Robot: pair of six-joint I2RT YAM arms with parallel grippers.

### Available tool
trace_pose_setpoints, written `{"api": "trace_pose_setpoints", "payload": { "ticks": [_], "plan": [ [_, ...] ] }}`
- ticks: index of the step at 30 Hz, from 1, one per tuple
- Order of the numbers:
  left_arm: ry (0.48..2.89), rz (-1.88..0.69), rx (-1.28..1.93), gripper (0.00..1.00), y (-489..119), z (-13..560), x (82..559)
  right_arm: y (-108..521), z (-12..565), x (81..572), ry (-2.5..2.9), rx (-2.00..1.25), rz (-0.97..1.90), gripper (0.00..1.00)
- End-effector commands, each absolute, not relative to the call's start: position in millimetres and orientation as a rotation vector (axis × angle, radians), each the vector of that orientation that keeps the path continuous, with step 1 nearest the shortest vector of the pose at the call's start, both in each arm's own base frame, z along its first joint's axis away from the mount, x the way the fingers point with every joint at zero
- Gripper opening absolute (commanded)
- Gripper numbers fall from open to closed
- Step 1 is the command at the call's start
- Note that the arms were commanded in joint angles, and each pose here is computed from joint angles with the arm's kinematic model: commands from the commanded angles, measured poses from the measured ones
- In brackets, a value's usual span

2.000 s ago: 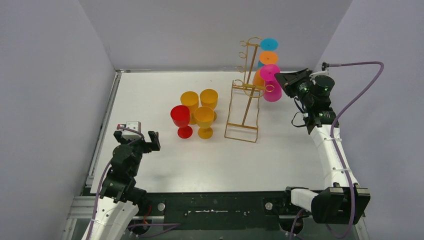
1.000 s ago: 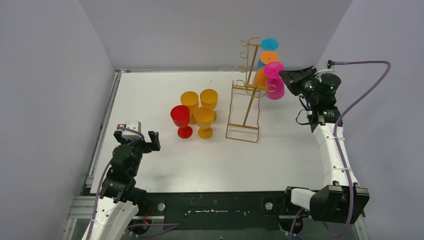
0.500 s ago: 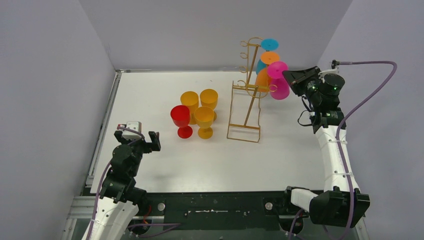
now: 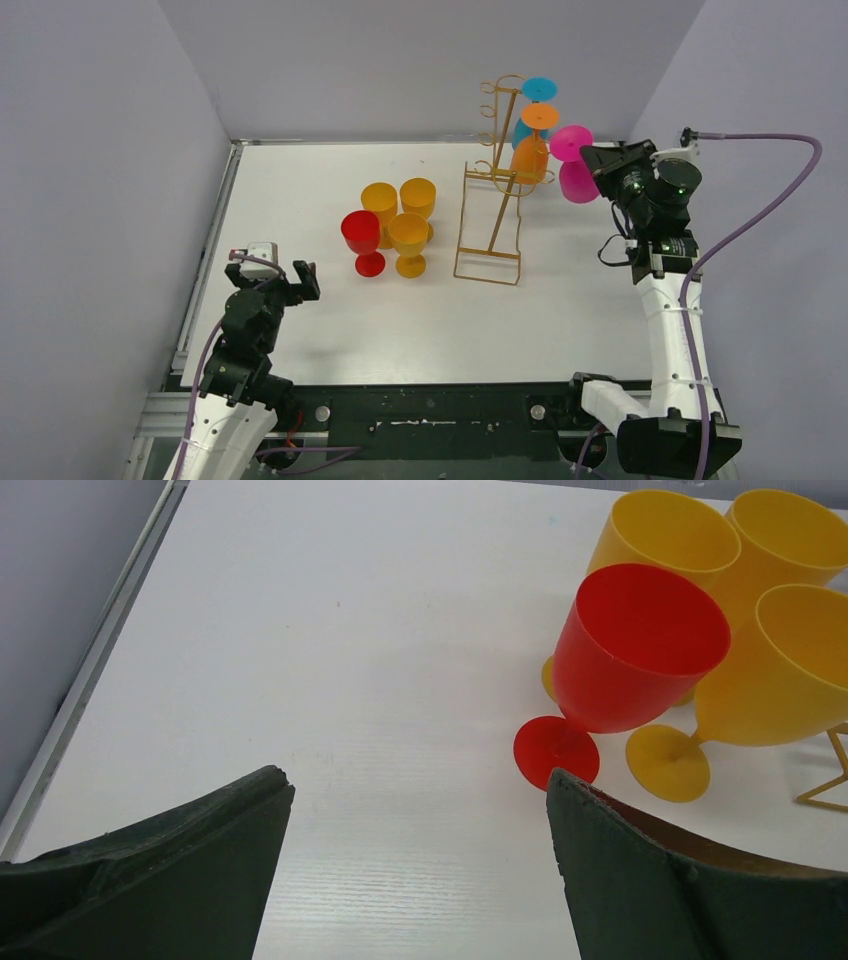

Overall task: Take the wine glass off the wine glass rack
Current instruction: Pick up the wine glass from the wine rack, then place the wine glass at the center of the board.

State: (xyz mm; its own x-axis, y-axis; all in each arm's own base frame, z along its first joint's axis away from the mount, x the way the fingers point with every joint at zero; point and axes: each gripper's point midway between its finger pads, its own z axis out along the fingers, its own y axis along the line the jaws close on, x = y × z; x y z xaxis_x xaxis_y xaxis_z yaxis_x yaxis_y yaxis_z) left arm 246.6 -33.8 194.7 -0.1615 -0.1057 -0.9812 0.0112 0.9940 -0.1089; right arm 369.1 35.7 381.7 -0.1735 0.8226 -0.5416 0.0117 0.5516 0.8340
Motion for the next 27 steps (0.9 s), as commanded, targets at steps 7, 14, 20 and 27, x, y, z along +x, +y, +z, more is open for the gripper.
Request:
{"api": "trace_pose_setpoints", "payload": {
  "ticks": [7, 14, 20, 27],
  "plan": [
    [1.646, -0.148, -0.183, 0.97, -29, 235, 247, 13, 380, 320, 1.572, 0.715, 0.617, 0.0],
    [1.624, -0.261, -0.065, 0.97, -52, 246, 239, 8, 363, 278, 1.577, 0.732, 0.553, 0.0],
    [1.63, -0.407, 0.048, 0.97, -82, 246, 236, 32, 340, 250, 1.663, 0.677, 0.649, 0.0],
    [1.646, -0.926, 0.209, 0.93, -157, 266, 205, 89, 295, 217, 1.934, 0.44, 0.908, 0.0]
  ]
}}
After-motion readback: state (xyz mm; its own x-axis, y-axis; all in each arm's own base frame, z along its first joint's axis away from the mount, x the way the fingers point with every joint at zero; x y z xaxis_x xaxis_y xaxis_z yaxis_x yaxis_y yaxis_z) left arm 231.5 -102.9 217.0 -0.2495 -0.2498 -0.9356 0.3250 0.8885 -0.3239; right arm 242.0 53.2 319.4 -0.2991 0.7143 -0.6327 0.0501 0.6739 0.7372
